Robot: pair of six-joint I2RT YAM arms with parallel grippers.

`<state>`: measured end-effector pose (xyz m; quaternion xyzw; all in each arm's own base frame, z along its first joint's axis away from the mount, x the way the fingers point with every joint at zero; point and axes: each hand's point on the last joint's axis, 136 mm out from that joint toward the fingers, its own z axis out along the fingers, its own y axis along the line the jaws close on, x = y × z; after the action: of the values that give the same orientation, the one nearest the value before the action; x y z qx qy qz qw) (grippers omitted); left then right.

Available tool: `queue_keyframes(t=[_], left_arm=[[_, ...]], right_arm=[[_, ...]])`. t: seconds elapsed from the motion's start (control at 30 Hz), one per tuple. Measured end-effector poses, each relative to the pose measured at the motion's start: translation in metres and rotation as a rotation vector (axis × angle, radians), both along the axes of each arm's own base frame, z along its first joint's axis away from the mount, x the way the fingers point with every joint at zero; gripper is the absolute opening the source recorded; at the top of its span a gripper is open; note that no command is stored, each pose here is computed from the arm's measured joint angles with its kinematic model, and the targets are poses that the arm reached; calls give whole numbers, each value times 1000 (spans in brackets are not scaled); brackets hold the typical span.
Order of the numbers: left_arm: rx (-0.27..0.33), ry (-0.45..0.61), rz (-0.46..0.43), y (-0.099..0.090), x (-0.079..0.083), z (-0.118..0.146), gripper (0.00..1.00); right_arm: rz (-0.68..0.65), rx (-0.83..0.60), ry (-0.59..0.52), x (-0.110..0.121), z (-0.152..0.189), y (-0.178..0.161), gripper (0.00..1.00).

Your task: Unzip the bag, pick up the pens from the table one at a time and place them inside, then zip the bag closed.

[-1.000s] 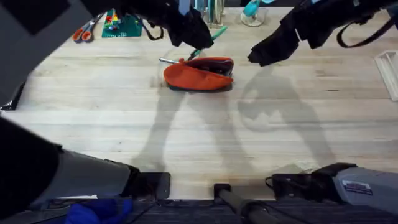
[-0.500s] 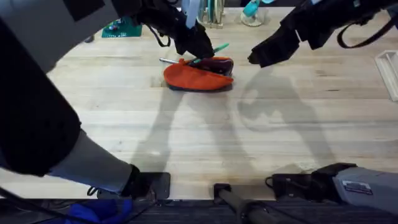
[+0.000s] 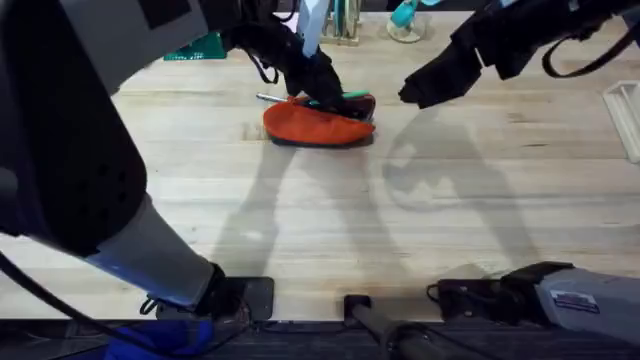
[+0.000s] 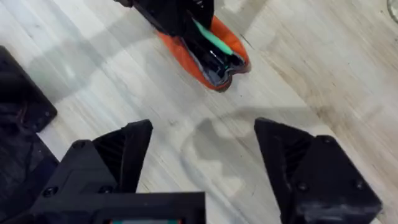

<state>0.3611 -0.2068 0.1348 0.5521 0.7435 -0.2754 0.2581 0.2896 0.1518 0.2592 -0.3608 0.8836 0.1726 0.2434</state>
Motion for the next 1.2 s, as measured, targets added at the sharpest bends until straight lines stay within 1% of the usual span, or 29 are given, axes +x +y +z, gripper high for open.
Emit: queue_keyframes(t=[0.2,0.87,0.93,0.97,1.1,1.13,1.2], left_arm=[[9,36,-12,-2,-9,-2,41],[10,35,-14,-2,-9,-2,43],[10,33,-15,-2,-10,-2,187],[9,30,-19,-2,-10,-2,299],[4,33,-21,-4,-10,-1,927],[3,35,-22,-4,-11,-1,976],[2,35,-22,-4,-11,-1,991]], right_arm=[[0,0,0,0,0,0,996],[0,0,1,0,0,0,996],[0,0,0,0,0,0,996],[0,0,0,0,0,0,996],[0,0,0,0,0,0,996],[0,0,1,0,0,0,996],[0,0,0,0,0,0,996]])
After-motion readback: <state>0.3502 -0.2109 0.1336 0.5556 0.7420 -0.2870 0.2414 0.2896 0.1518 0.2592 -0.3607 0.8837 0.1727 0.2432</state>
